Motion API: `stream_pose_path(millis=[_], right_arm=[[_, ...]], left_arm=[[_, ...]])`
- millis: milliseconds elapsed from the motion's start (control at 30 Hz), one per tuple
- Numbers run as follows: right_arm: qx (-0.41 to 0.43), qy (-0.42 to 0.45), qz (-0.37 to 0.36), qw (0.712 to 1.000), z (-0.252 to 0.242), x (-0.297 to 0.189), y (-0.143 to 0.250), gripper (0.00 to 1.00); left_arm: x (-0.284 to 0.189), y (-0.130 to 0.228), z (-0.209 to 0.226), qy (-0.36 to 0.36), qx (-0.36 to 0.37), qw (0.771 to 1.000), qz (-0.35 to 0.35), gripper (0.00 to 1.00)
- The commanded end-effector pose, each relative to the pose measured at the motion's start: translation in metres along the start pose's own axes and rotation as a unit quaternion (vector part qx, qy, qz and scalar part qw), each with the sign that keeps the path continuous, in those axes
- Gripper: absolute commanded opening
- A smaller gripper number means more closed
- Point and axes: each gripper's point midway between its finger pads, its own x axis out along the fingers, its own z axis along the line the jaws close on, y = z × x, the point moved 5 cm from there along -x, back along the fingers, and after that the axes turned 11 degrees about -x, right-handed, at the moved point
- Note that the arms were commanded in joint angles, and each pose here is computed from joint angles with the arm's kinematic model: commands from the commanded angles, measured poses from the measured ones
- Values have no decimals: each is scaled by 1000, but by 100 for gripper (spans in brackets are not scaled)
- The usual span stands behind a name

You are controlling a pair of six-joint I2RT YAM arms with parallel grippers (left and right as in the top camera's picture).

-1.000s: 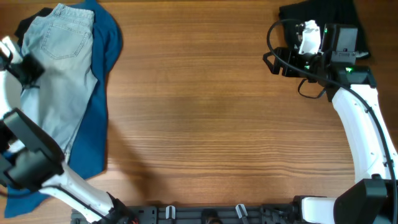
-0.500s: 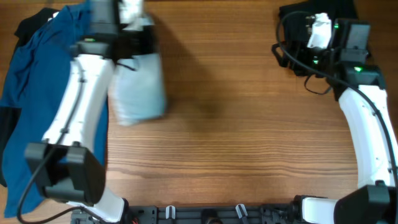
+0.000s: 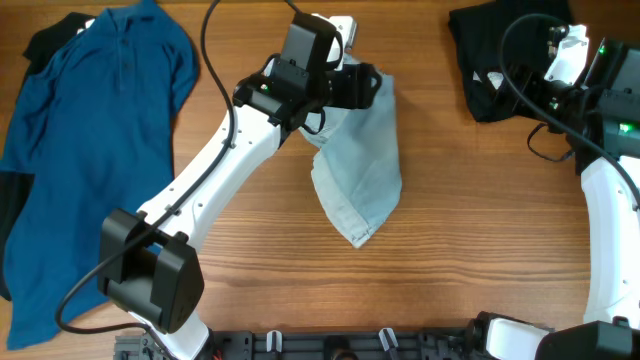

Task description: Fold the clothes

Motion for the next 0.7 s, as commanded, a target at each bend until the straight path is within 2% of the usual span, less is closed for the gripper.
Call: stream_pose_path(millis=[0,100,200,333,467,667], right_arm=[[-1,-22,-12,1000,10,-9,-8,79],[-3,-30,-7,1000,13,-8,-7,79],[-45,-52,11,998,37,3,-1,78],[-91,-43,70,993,80,40,21,78],[-100,-19,115,988,121,83,48,78],[-118,58,159,979,162,138,98,78]], left_arm=[[-16,-14,7,-11,-8,1000,-21,96],[-51,-38,30,-28,-33,998,-55,100],[-87,-53,77,-78,-82,991,-68,99],[-120,-56,148,-160,-160,972,-65,100],[-157,-62,204,-204,-222,949,-89,100],[-183,-57,239,-239,-266,929,-94,100]])
